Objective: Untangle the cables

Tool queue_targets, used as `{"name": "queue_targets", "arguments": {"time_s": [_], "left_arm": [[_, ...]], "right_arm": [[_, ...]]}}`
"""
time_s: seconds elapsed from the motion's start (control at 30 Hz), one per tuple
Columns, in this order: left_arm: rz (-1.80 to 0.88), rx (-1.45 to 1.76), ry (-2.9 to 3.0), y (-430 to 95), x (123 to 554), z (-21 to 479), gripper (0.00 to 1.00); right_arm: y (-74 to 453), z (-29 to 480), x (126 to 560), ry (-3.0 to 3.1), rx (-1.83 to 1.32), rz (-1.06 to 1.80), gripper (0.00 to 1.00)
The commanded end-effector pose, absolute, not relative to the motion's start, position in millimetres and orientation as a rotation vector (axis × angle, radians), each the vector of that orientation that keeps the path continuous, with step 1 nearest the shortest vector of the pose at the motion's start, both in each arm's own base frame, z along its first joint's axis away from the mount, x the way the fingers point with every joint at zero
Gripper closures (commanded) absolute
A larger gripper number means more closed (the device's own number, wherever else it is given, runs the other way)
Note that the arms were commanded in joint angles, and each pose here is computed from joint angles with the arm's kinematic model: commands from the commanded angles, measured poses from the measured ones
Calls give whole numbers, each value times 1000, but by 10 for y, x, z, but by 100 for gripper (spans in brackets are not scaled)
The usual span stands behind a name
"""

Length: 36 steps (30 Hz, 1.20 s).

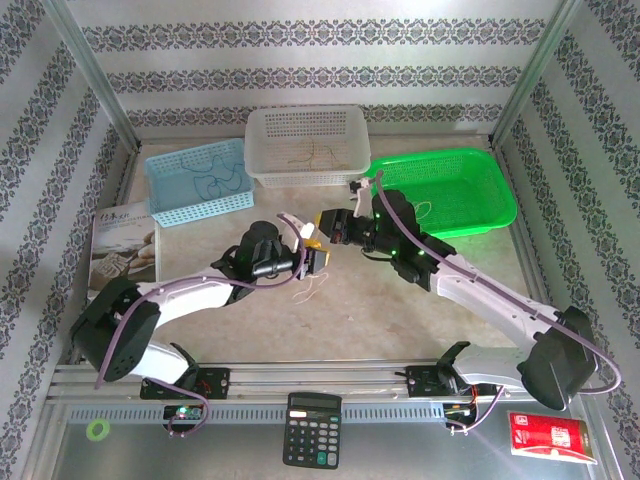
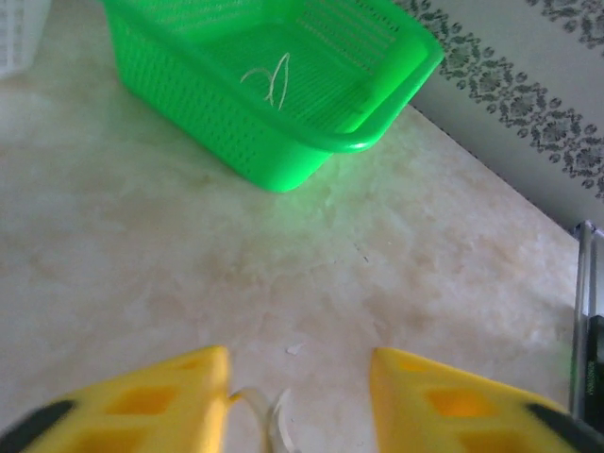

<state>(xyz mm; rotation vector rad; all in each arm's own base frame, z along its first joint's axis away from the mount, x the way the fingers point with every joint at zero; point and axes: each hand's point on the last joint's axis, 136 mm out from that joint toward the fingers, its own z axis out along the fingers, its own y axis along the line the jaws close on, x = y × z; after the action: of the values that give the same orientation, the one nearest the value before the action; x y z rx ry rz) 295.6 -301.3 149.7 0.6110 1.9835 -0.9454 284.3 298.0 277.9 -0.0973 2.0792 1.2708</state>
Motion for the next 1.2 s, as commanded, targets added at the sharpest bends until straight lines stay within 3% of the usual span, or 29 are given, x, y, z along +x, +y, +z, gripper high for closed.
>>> {"name": "queue_targets", "arguments": {"time_s": [0.0,0.37,0.63,0.77,0.83,1.1,1.17], "left_arm": [[-955,609,1992,-2990,2932,1325,75],[-919,559,2077,-2801,2876,943,91],[-925,545,2086,-2785,2893,925,91],[-946,537,2065,-2800,2898,1055,75],[-954,527,2049,-2802,2905,1158,56],[-929,452,2002,-2676,2954,1513,0],[-915,423,1989,-2614,2975,1584,0]], "right_arm": [[2917,3472,2894,1883,-103,1366,100],[2356,4160,3194,1666,57,1437,100],[2194,4110,3268,1661,103,1384,100],[2141,3911,3357,1696,142,1336,100],[2104,3815,3416,1711,161,1307,100],[1978,3620,3796,1738,220,1194,100],[1966,3610,3935,1743,231,1179,100]]}}
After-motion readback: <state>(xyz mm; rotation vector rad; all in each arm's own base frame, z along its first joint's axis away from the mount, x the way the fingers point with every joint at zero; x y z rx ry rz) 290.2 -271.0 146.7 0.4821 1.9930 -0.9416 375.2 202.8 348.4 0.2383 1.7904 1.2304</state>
